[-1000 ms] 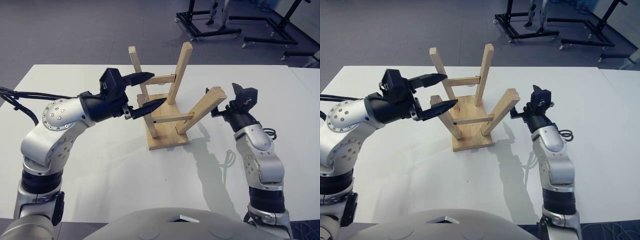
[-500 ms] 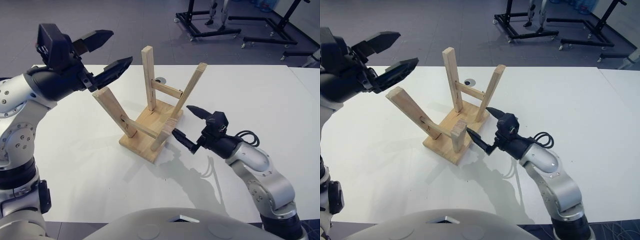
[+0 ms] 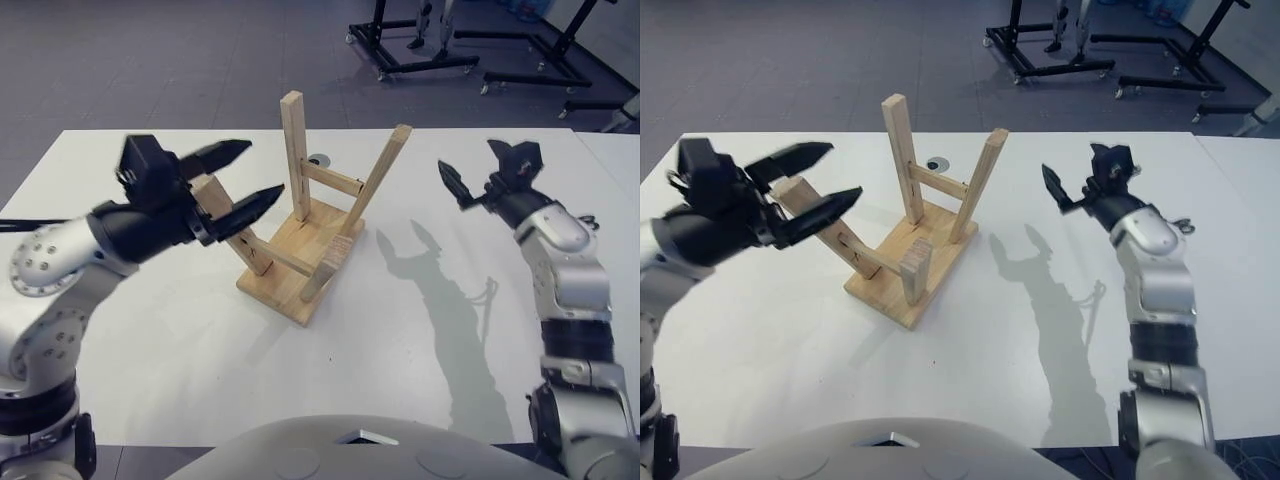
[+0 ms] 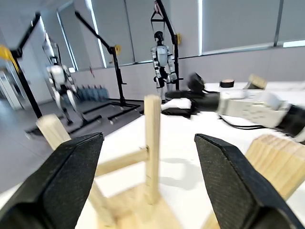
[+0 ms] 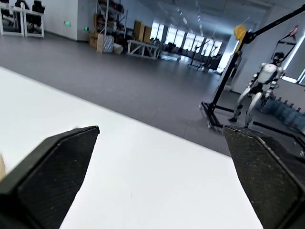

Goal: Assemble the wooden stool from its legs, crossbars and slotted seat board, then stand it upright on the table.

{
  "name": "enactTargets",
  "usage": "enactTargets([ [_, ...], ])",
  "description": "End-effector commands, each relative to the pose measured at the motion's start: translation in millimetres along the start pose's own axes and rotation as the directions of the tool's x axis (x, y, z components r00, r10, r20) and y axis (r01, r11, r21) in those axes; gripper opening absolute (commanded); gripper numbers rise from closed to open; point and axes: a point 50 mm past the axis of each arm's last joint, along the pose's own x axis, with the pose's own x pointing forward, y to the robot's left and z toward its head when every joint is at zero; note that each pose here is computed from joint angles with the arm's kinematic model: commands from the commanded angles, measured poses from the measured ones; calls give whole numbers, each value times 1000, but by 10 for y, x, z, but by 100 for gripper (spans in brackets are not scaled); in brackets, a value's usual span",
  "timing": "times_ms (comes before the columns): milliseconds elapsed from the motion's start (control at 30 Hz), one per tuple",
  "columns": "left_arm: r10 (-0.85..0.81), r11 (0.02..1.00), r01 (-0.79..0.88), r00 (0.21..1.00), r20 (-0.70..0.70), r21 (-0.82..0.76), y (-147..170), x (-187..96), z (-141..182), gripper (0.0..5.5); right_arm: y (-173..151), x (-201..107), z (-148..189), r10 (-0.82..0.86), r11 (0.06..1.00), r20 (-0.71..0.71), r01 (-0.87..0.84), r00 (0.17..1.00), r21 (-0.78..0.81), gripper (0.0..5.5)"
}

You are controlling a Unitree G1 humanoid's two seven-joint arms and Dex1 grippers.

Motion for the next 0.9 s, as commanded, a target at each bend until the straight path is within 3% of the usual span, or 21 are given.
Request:
enactTargets([
  [33,9,999,-10,999,-46,-39,-24,56,-213,348,69,309,95,40,999,67,-41,997,4,479],
  [233,-47,996,42,997,-62,-83,-133,216,-400,348,256,568,171,155,984,129,-165,979,71,479],
  [400,-57,987,44,995,-83,-156,-184,313,-616,348,436,600,163,313,928,161,-338,936,160,479],
  [700,-41,925,-36,980,-194,-379,-153,102,-1217,348,864,411,267,606,731,232,-648,761,214,479],
  [900,-28,928,-53,977,-211,-369,48,-15,-1290,348,1120,74,328,644,703,221,-680,732,206,479],
])
